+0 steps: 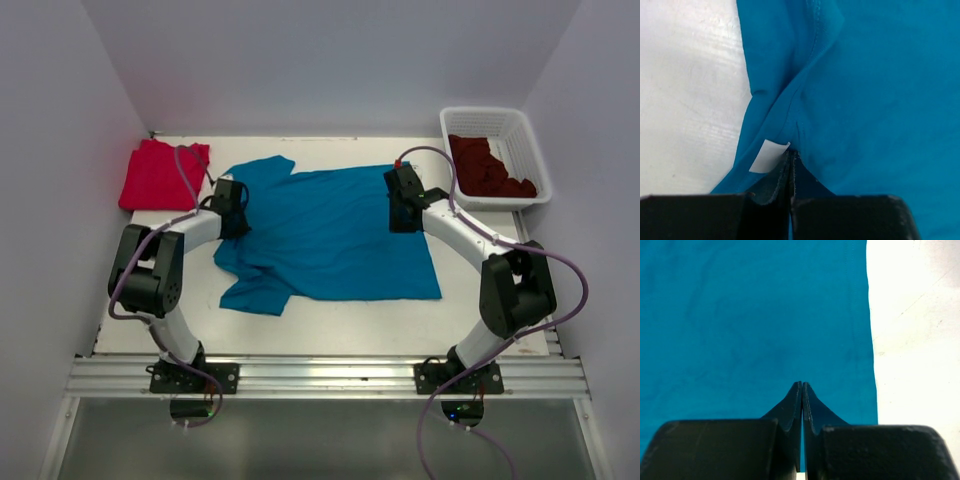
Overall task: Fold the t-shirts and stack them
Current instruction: Flatten the tshirt out
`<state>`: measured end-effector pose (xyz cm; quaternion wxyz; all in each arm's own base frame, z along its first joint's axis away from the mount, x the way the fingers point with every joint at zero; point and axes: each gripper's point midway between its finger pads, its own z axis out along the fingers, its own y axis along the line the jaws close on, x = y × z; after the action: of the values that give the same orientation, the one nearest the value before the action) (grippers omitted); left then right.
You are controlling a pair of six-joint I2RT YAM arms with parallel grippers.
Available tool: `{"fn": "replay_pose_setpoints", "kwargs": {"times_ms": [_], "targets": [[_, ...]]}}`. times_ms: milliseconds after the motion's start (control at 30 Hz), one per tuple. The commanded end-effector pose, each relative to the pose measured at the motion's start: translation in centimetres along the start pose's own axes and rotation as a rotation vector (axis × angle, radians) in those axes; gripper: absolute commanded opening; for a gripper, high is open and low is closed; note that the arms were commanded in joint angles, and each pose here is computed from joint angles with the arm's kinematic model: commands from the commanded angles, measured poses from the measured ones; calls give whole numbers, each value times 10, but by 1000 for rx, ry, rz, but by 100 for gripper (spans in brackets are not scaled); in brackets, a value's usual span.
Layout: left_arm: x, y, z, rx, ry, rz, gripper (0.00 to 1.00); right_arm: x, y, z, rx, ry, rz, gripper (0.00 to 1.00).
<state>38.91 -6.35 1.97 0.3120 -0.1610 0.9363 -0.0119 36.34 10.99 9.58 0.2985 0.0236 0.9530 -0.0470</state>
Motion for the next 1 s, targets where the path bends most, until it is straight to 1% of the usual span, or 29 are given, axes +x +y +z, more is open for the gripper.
{"fn": "replay_pose_setpoints", "kwargs": {"times_ms": [0,67,167,300,367,433,467,500,533,600,633,667,733,800,833,900,967], "targets": [[-36,-4,6,-8,-67,8,0,1,-7,-3,19,-1,-12,0],[-43,2,5,-53,-76,-3,0,2,-7,-3,21,0,-13,0],[-45,29,-2,-180,-94,-33,0,2,-6,-2,20,-2,-13,0],[-44,49,-11,-250,-116,-87,0,3,-6,2,24,8,-14,0],[-41,59,-9,-273,-105,-103,0,3,-5,3,24,11,-15,0],[-34,66,-3,-289,-68,-114,0,5,-5,5,31,22,-19,0],[-32,64,-1,-272,-50,-117,0,6,-5,5,32,25,-19,0],[-36,60,-1,-246,-66,-122,0,6,-6,6,40,26,-16,0],[-32,58,-1,-218,-68,-123,0,6,-6,10,50,29,-17,0],[-48,41,-8,-117,-135,-136,0,3,-8,18,77,23,-7,0],[-50,37,-9,-88,-143,-133,0,-3,-6,21,75,16,0,0],[-54,28,-11,-43,-149,-127,0,5,-5,37,90,58,-4,0],[-64,19,-14,-8,-161,-107,0,-4,3,47,81,65,9,0],[-69,11,-16,31,-164,-90,0,0,7,64,93,94,5,0],[-73,8,-17,42,-172,-88,0,-10,12,66,85,73,15,0],[-77,1,-20,82,-183,-78,0,-11,15,77,86,81,14,0],[-80,-7,-22,124,-193,-67,0,-20,19,81,81,76,16,0]]}}
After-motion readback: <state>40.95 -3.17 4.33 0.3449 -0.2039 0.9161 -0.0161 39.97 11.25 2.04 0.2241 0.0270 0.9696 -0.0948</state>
